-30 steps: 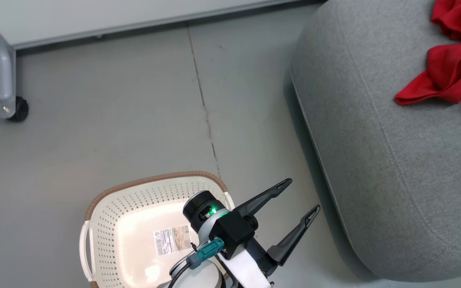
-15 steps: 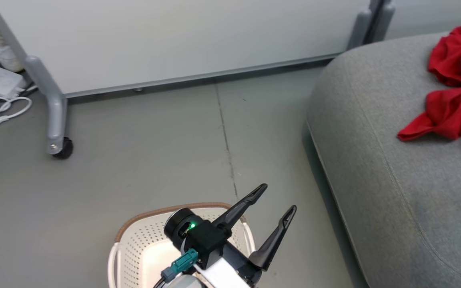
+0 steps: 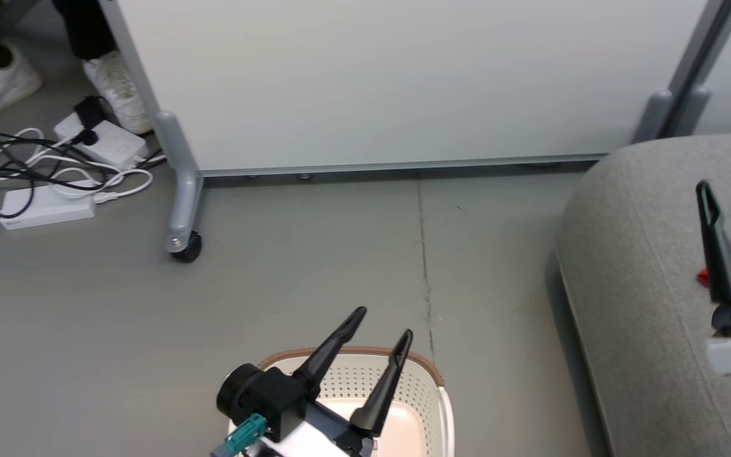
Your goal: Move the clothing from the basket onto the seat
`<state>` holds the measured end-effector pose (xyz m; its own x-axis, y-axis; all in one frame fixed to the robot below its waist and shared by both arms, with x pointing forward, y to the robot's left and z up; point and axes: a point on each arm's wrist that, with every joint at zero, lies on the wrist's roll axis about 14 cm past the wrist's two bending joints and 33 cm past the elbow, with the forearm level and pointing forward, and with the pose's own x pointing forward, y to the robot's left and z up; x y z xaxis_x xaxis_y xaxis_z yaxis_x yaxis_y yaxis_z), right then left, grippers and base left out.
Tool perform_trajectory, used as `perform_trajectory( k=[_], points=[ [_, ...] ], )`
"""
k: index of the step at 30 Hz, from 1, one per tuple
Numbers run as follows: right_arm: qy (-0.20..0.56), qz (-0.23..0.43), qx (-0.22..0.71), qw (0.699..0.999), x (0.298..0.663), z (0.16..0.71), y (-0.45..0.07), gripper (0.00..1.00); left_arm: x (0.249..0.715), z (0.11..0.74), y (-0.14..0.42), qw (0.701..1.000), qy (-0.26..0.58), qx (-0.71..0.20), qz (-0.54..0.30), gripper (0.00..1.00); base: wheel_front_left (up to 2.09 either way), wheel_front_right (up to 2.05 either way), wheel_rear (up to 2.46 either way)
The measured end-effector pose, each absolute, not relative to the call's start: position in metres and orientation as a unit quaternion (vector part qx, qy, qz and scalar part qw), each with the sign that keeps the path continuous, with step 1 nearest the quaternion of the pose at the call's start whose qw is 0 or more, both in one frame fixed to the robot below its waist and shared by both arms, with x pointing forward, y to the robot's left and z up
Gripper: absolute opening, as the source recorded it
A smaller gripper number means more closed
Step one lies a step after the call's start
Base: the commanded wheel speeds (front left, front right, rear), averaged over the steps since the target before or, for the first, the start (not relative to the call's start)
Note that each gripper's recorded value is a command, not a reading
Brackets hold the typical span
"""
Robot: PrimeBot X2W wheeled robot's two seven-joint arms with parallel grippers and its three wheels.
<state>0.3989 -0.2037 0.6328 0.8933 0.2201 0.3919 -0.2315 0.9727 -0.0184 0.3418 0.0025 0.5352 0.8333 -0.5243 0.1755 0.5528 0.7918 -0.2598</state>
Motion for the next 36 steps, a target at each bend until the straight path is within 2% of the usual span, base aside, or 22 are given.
perform_trajectory(
  k=[7, 9, 15, 23, 36],
  points=[
    [-0.156, 0.144, 0.060, 0.975, 0.391, 0.596, -0.162, 1.00, 0.345, 0.534, 0.066, 0.973, -0.061, -0.142, -0.173, 1.00, 0.00, 0.00, 0.00],
    [-0.148, 0.146, 0.074, 0.975, 0.389, 0.589, -0.153, 1.00, 0.345, 0.534, 0.085, 0.982, -0.069, -0.109, -0.139, 1.00, 0.00, 0.00, 0.00],
    [-0.122, 0.144, 0.079, 0.979, 0.384, 0.568, -0.141, 1.00, 0.338, 0.528, 0.135, 0.991, -0.067, -0.109, -0.035, 1.00, 0.00, 0.00, 0.00],
    [-0.081, 0.116, 0.060, 0.988, 0.378, 0.536, -0.145, 1.00, 0.335, 0.525, 0.152, 0.992, -0.065, -0.108, -0.002, 1.00, 0.00, 0.00, 0.00],
    [-0.059, 0.099, 0.055, 0.992, 0.374, 0.520, -0.149, 1.00, 0.331, 0.497, 0.161, 0.994, -0.023, -0.109, 0.022, 1.00, 0.00, 0.00, 0.00]
  ],
)
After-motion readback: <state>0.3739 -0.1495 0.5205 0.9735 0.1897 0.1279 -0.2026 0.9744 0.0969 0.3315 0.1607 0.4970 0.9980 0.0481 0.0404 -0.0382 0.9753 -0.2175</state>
